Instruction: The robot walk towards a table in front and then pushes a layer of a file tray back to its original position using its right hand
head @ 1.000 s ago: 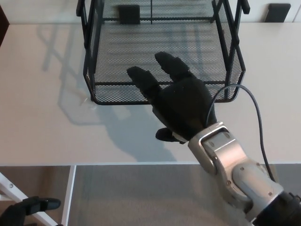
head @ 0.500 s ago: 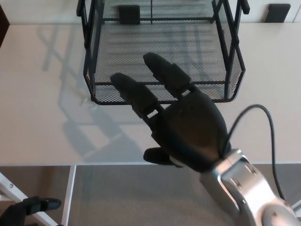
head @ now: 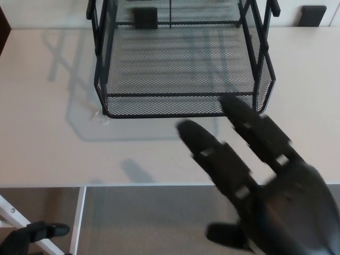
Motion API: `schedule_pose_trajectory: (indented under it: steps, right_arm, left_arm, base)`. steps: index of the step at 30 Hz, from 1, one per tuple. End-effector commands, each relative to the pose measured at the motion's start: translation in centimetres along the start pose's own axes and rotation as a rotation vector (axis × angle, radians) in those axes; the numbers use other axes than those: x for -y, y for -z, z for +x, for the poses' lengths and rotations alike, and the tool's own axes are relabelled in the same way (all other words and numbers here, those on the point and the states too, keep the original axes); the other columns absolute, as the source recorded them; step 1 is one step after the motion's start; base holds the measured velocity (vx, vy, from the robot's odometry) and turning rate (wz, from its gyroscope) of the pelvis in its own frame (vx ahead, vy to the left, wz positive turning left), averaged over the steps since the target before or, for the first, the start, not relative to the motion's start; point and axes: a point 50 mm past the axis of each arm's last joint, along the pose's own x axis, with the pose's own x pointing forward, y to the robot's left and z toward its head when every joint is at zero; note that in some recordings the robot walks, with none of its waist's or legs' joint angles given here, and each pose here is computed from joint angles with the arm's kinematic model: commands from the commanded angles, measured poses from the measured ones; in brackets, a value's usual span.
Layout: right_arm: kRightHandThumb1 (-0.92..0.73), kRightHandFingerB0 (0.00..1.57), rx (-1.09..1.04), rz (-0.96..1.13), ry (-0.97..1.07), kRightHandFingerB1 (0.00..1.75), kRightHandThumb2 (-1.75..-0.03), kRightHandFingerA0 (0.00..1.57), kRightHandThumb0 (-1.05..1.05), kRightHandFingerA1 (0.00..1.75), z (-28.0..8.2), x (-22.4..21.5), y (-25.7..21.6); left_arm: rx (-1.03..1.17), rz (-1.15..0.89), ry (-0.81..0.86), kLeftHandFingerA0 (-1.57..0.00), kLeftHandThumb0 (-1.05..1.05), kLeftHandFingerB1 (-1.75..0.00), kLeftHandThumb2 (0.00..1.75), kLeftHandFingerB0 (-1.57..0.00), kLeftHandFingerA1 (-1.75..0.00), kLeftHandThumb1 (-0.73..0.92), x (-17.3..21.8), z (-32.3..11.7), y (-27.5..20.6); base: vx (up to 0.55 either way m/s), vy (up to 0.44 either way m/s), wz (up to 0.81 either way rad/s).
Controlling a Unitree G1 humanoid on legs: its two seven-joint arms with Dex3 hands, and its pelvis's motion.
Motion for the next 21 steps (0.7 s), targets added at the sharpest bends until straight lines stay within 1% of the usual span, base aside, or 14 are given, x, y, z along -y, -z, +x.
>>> schedule_pose_trajectory:
  steps: [1,3,4,5,6,9,11,12,13,14,15,16,20,21]
  right_arm:
    - [-0.45,0.0,-0.153,0.053,0.131,0.15,-0.84,0.0,-0.78,0.08,-6.1,1.4,1.4]
    - [-0.45,0.0,-0.157,0.055,0.131,0.15,-0.84,0.0,-0.78,0.08,-6.3,1.5,1.5]
    - [-0.46,0.0,-0.211,0.068,0.108,0.3,-0.55,0.0,-0.75,0.2,-7.2,1.2,1.9]
    - [-0.34,0.07,-0.446,0.105,0.005,0.37,-0.67,0.03,-0.71,0.28,-10.7,-0.9,4.4]
    - [-0.35,0.03,-0.568,0.141,-0.053,0.38,-0.79,0.0,-0.59,0.25,-12.7,-1.8,5.4]
    - [-0.33,0.0,-0.759,0.311,-0.182,0.33,-0.76,0.0,-0.55,0.29,-14.8,-3.9,6.6]
    - [-0.38,0.07,-0.88,0.385,-0.284,0.27,-0.76,0.01,-0.6,0.31,-16.7,-5.5,7.6]
    - [-0.38,0.07,-0.929,0.407,-0.327,0.27,-0.76,0.01,-0.6,0.31,-17.6,-6.3,8.1]
    - [-0.37,0.04,-0.963,0.412,-0.358,0.36,-0.77,0.02,-0.58,0.37,-18.4,-7.1,8.6]
    - [-0.44,0.08,-0.981,0.418,-0.373,0.34,-0.54,0.02,-0.6,0.44,-18.9,-7.7,8.9]
    - [-0.44,0.08,-0.992,0.427,-0.379,0.34,-0.54,0.02,-0.6,0.44,-19.2,-8.0,9.1]
    - [-0.36,0.05,-1.042,0.495,-0.436,0.32,-0.76,0.01,-0.57,0.4,-20.0,-9.1,9.6]
    - [-0.38,0.06,-1.088,0.555,-0.484,0.34,-0.74,0.0,-0.58,0.43,-20.2,-9.6,10.5]
    - [-0.38,0.05,-1.103,0.562,-0.497,0.31,-0.75,0.0,-0.6,0.43,-20.4,-9.7,10.8]
  left_arm:
    - [-0.049,0.03,-0.021,-0.75,-0.32,-0.67,0.86,-0.47,-0.89,0.22,-0.9,-0.5,0.9]
    - [-0.049,0.029,-0.021,-0.75,-0.32,-0.67,0.86,-0.47,-0.89,0.22,-0.9,-0.5,0.9]
    - [-0.053,0.032,-0.025,-0.75,-0.34,-0.67,0.87,-0.47,-0.89,0.23,-1.0,-0.5,1.0]
    - [-0.061,0.037,-0.026,-0.77,-0.35,-0.67,0.86,-0.47,-0.91,0.22,-1.0,-0.6,1.4]
    - [-0.063,0.039,-0.027,-0.77,-0.35,-0.67,0.86,-0.46,-0.92,0.21,-1.0,-0.7,1.6]
    - [-0.077,0.041,-0.028,-0.77,-0.35,-0.66,0.85,-0.44,-0.92,0.22,-1.1,-0.9,2.0]
    - [-0.09,0.033,-0.024,-0.78,-0.34,-0.67,0.86,-0.45,-0.93,0.21,-0.9,-1.0,2.4]
    - [-0.091,0.026,-0.022,-0.78,-0.34,-0.67,0.86,-0.45,-0.93,0.21,-0.8,-1.0,2.5]
    - [-0.089,0.025,-0.018,-0.77,-0.34,-0.67,0.87,-0.45,-0.92,0.21,-0.7,-1.1,2.6]
    - [-0.086,0.025,-0.016,-0.75,-0.35,-0.67,0.87,-0.45,-0.91,0.21,-0.6,-1.1,2.6]
    - [-0.084,0.026,-0.015,-0.75,-0.35,-0.67,0.87,-0.45,-0.91,0.21,-0.7,-1.1,2.6]
    - [-0.081,0.019,-0.015,-0.71,-0.37,-0.67,0.86,-0.44,-0.89,0.21,-0.8,-1.1,2.5]
    - [-0.082,0.015,-0.032,-0.73,-0.36,-0.67,0.86,-0.47,-0.9,0.21,-0.9,-0.8,2.1]
    - [-0.085,0.015,-0.032,-0.74,-0.35,-0.67,0.86,-0.46,-0.91,0.22,-0.8,-0.7,2.1]
  base:
    - [0.0,0.0,0.0]
    - [0.0,0.0,0.0]
    - [0.0,0.0,0.0]
    - [0.0,0.0,0.0]
    - [0.0,0.0,0.0]
    - [0.0,0.0,0.0]
    - [0.0,0.0,0.0]
    - [0.0,0.0,0.0]
    - [0.0,0.0,0.0]
    - [0.0,0.0,0.0]
    - [0.0,0.0,0.0]
    - [0.0,0.0,0.0]
    - [0.0,0.0,0.0]
    - [0.0,0.0,0.0]
